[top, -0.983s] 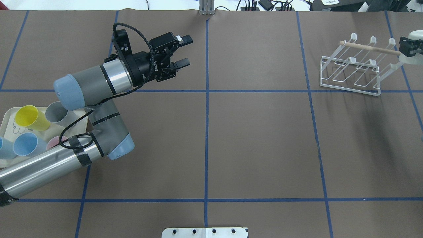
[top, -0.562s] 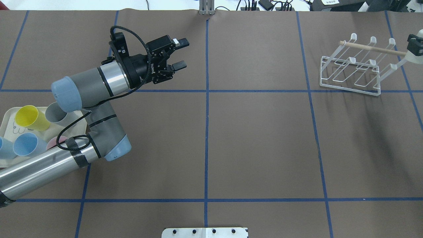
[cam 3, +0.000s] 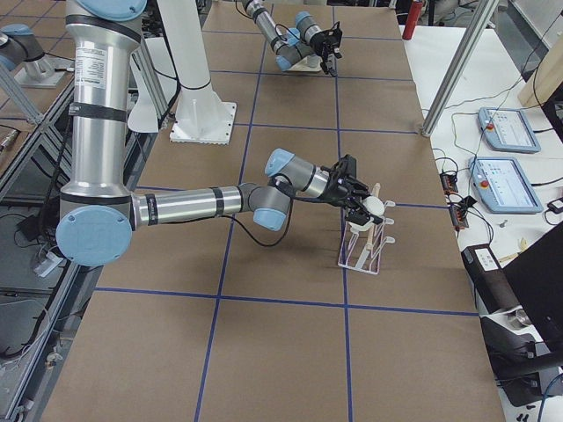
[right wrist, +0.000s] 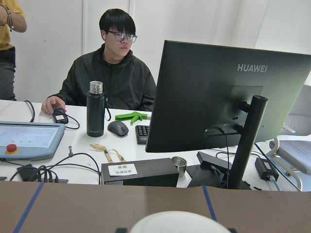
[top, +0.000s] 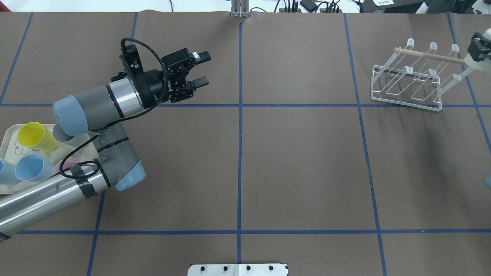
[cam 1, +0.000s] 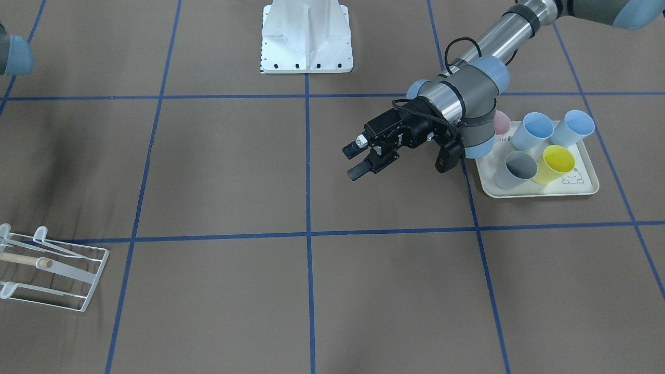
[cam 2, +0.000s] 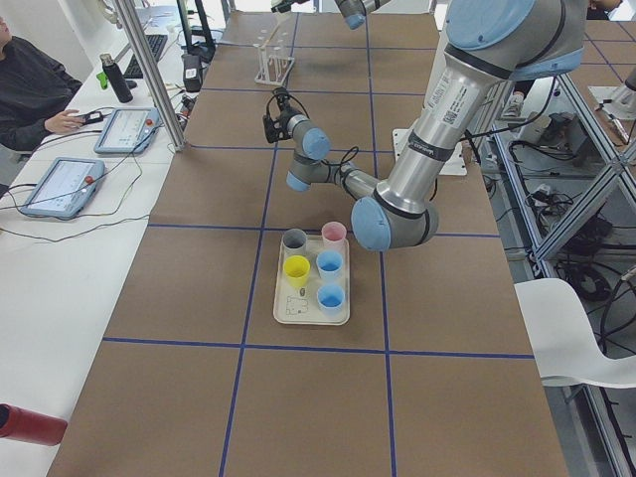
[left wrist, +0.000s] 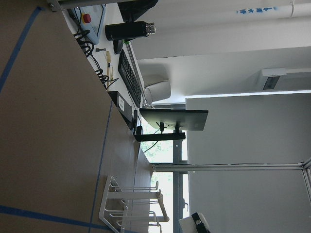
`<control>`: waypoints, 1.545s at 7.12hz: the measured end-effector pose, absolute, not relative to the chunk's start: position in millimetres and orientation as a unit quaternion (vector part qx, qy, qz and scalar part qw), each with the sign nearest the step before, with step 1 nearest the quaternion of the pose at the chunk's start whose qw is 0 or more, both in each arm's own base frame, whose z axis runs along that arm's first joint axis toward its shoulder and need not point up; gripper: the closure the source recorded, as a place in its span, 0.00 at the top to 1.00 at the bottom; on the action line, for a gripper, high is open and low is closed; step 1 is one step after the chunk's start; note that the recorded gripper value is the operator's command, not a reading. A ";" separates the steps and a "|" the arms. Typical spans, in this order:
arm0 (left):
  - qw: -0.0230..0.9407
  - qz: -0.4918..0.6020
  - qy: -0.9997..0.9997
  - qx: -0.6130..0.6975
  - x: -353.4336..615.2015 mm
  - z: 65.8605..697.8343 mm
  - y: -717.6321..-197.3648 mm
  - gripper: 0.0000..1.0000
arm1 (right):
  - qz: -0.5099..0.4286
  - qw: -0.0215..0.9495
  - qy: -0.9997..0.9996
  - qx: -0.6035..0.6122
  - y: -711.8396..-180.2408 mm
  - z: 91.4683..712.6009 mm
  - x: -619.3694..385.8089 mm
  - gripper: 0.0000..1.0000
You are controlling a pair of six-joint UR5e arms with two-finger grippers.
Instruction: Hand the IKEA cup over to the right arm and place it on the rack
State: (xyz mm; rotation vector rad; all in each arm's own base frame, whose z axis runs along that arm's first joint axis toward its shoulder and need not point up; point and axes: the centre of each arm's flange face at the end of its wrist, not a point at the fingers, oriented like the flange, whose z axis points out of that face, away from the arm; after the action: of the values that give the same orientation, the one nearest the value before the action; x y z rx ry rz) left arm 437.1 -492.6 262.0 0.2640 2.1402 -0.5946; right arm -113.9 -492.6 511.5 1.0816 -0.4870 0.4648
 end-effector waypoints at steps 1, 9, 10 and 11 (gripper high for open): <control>0.438 -0.240 0.860 0.106 437.4 264.2 -492.2 1.00 | 0.221 0.802 -0.221 0.509 -488.6 513.7 -121.2 0.00; 0.439 -0.240 0.859 0.105 433.2 282.0 -488.2 1.00 | 0.212 0.808 -0.192 0.514 -476.9 534.3 -151.4 0.00; 0.440 -0.240 0.859 0.105 433.2 282.8 -488.2 1.00 | 0.212 0.809 -0.190 0.514 -477.9 536.6 -152.1 0.00; 0.441 -0.241 0.858 0.105 433.5 283.8 -488.4 1.00 | 0.212 0.810 -0.187 0.514 -479.4 539.2 -153.5 0.00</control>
State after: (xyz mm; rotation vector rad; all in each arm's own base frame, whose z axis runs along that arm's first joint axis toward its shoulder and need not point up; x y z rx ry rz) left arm 433.5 -488.4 283.8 0.2606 2.1310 -0.5977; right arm -153.5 -479.4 539.2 1.0977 -0.3999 0.4532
